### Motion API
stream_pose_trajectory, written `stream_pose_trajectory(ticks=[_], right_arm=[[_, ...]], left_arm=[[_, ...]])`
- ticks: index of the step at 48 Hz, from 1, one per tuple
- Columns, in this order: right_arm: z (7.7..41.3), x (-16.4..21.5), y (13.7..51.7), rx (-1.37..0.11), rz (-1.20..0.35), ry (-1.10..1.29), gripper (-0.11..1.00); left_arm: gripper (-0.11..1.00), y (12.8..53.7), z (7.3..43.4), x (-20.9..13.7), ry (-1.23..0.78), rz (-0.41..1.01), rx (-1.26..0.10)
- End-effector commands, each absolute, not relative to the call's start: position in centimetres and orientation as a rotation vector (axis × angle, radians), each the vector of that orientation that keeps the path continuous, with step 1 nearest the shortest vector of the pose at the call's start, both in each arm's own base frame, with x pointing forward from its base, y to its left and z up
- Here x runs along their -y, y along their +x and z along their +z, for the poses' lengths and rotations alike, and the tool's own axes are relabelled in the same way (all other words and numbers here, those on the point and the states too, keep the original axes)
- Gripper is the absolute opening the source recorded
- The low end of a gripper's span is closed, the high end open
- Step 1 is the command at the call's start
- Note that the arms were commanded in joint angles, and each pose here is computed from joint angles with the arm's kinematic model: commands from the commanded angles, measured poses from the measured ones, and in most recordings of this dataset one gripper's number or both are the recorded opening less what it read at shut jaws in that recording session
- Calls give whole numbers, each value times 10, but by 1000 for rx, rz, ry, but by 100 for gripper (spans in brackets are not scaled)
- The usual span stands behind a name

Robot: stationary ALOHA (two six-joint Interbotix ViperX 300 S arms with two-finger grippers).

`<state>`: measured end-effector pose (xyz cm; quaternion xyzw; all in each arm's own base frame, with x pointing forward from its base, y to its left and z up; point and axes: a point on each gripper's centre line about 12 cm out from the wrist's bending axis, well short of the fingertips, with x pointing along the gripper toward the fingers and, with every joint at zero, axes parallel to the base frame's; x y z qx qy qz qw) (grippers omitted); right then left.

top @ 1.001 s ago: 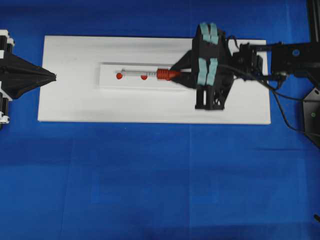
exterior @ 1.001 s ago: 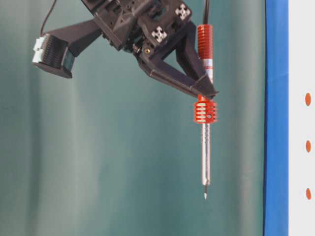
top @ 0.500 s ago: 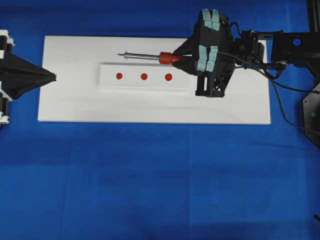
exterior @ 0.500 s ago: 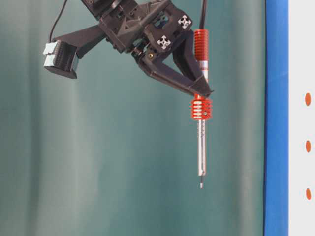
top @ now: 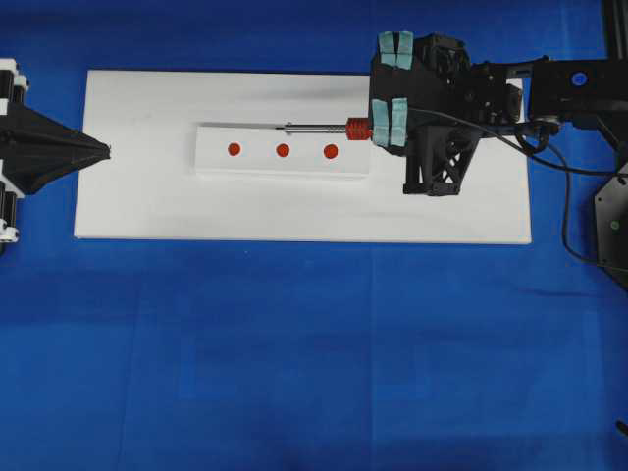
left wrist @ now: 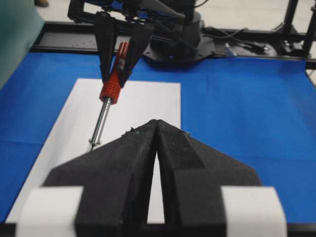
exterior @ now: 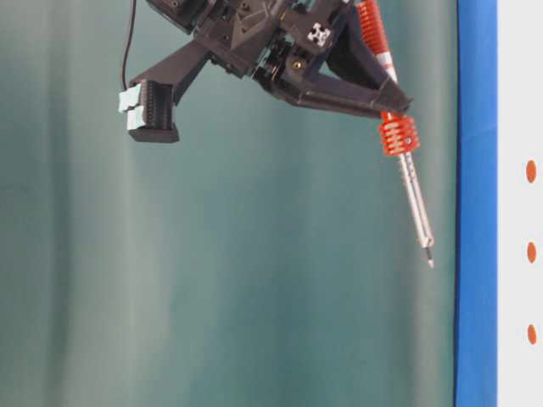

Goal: Touch the tip of the soldering iron to the mark.
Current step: 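Swing the iron tip above the red dots, pointing it downward, then lower the iron tip onto the leftmost red dot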

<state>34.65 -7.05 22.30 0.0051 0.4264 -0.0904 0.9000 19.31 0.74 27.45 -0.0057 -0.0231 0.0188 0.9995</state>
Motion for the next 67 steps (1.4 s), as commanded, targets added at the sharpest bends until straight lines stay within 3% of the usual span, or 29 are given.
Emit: stream_pose_trajectory(ticks=[1, 51, 67], right_arm=[[236, 73, 351, -848, -192, 4, 6], [237, 72, 354, -823, -190, 3, 6], [221, 74, 377, -863, -182, 4, 6]], left_arm=[[2, 194, 279, -8, -10, 40, 60], [2, 194, 279, -8, -11, 40, 60], [2, 194, 279, -8, -11, 40, 60]])
